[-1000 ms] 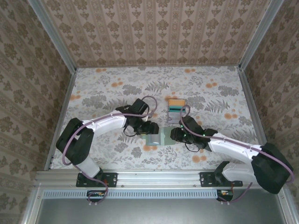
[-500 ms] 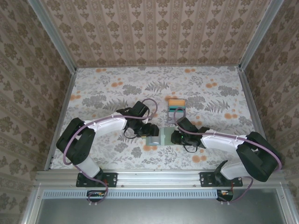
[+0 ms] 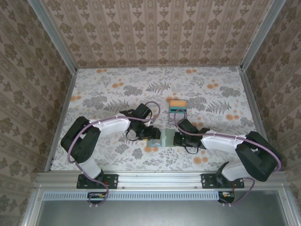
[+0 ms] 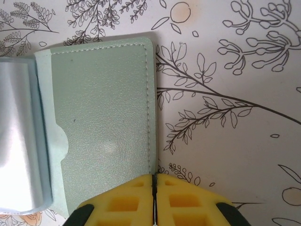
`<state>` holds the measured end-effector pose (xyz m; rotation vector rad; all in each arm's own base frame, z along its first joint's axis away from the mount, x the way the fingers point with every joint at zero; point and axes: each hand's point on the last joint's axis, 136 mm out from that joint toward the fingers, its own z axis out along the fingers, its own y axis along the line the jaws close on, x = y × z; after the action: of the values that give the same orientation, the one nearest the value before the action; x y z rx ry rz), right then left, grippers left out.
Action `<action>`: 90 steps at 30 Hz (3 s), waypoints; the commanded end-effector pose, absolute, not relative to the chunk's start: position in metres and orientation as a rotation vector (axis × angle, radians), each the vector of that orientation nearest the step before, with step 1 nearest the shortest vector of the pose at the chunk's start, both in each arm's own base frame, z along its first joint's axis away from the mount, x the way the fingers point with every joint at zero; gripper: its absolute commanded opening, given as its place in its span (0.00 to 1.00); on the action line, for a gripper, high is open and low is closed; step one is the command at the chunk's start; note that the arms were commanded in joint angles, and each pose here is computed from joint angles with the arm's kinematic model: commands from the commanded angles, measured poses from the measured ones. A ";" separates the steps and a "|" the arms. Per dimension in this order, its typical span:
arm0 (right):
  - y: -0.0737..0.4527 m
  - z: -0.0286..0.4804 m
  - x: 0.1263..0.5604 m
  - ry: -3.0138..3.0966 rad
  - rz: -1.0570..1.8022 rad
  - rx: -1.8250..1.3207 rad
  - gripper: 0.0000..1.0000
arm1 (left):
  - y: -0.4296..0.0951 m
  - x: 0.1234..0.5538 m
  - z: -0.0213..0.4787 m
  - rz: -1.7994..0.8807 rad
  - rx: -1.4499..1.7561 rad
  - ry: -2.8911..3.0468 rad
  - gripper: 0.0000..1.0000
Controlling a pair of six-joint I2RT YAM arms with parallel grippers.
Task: Take the credit cards out of the card holder
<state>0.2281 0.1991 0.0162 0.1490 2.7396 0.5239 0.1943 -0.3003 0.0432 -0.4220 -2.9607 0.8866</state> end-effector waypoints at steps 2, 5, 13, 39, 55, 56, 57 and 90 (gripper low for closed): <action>0.203 0.014 0.229 2.752 0.537 0.148 0.08 | -0.318 0.194 0.050 0.949 -0.481 -2.935 0.65; 0.204 0.013 0.229 2.754 0.544 0.151 0.08 | -0.324 0.192 0.053 0.966 -0.519 -2.926 0.65; 0.205 0.013 0.228 2.753 0.548 0.153 0.08 | -0.328 0.192 0.060 0.977 -0.559 -2.941 0.70; 0.183 0.036 0.227 2.662 0.546 0.247 0.21 | -0.382 0.193 0.078 1.110 -0.729 -2.815 0.69; 0.203 0.052 0.233 2.617 0.699 0.195 0.30 | -0.317 0.215 0.093 1.080 -0.482 -3.015 0.69; 0.205 0.052 0.234 2.620 0.702 0.187 0.31 | -0.310 0.215 0.091 1.067 -0.455 -3.028 0.69; 0.207 0.052 0.235 2.623 0.706 0.181 0.34 | -0.304 0.213 0.088 1.061 -0.432 -3.031 0.69; 0.200 0.009 0.233 2.770 0.528 0.176 0.24 | -0.304 0.202 0.050 1.070 -0.328 -2.927 0.68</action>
<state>0.2345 0.2052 0.0186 0.1637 2.7405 0.5808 0.1996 -0.2935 0.0428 -0.2898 -2.9436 1.0254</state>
